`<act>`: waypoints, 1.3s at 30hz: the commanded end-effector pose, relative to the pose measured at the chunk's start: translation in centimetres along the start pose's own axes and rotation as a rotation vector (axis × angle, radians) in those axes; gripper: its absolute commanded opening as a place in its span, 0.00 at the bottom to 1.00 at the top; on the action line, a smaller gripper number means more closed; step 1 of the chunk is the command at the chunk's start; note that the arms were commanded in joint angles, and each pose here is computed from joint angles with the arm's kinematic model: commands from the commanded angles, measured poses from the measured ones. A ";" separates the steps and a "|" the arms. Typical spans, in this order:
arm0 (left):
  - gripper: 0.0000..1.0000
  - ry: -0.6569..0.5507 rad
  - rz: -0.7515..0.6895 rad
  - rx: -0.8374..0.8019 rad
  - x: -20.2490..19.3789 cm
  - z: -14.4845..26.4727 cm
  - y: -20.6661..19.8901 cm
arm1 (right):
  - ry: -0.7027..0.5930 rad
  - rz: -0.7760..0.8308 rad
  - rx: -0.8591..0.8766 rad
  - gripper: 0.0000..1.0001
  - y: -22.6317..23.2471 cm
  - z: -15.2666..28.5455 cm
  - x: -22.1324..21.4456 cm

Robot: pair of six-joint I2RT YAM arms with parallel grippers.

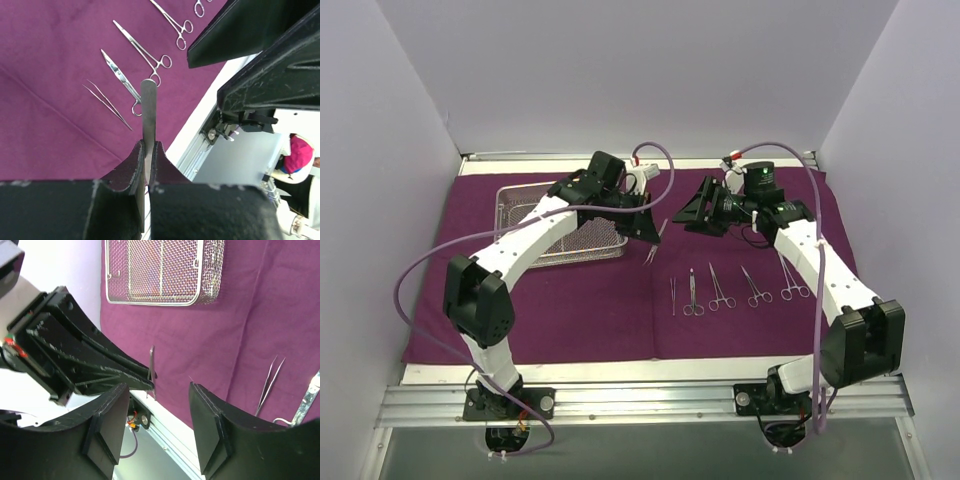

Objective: Open and lay out the surgical kit
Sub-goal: Place the medical item in the surgical kit.

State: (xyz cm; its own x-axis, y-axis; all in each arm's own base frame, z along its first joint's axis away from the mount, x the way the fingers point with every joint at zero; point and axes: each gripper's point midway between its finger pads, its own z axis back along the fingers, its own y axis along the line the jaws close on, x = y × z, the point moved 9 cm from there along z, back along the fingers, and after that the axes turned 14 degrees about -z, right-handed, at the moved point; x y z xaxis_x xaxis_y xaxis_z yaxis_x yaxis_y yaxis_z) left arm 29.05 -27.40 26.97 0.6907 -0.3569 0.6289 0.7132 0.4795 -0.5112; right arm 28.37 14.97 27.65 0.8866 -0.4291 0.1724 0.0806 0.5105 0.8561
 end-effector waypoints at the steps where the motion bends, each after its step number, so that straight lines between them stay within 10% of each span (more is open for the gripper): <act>1: 0.02 -0.040 -0.082 0.021 1.4 1.0 -1.9 | -0.006 -0.014 0.002 0.50 0.6 0.0 -0.4; 13: 0.02 -0.042 -0.116 -0.006 1.6 0.6 -3.2 | 0.050 -0.030 -0.041 0.45 0.2 -2.0 -1.6; 21: 0.03 -0.051 -0.123 -0.030 1.9 0.6 -3.8 | 0.098 -0.078 -0.015 0.00 0.2 -3.0 -1.4; 27: 0.83 -0.074 -0.151 0.061 1.2 3.9 -4.3 | 0.073 -0.110 -0.025 0.00 0.8 -2.3 -0.8; 39: 0.89 -0.036 -0.229 -0.291 -1.1 4.9 -5.2 | 0.201 0.060 0.237 0.00 4.4 -0.7 -1.3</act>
State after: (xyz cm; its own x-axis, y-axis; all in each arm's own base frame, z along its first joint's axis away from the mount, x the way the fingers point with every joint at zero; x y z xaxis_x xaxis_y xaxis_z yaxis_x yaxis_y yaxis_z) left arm 25.30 -25.80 30.95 0.5595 -0.4080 0.7214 0.8283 0.3064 -0.4691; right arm 28.30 18.12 28.42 0.9407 -0.3338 0.0603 0.0879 0.4116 0.9071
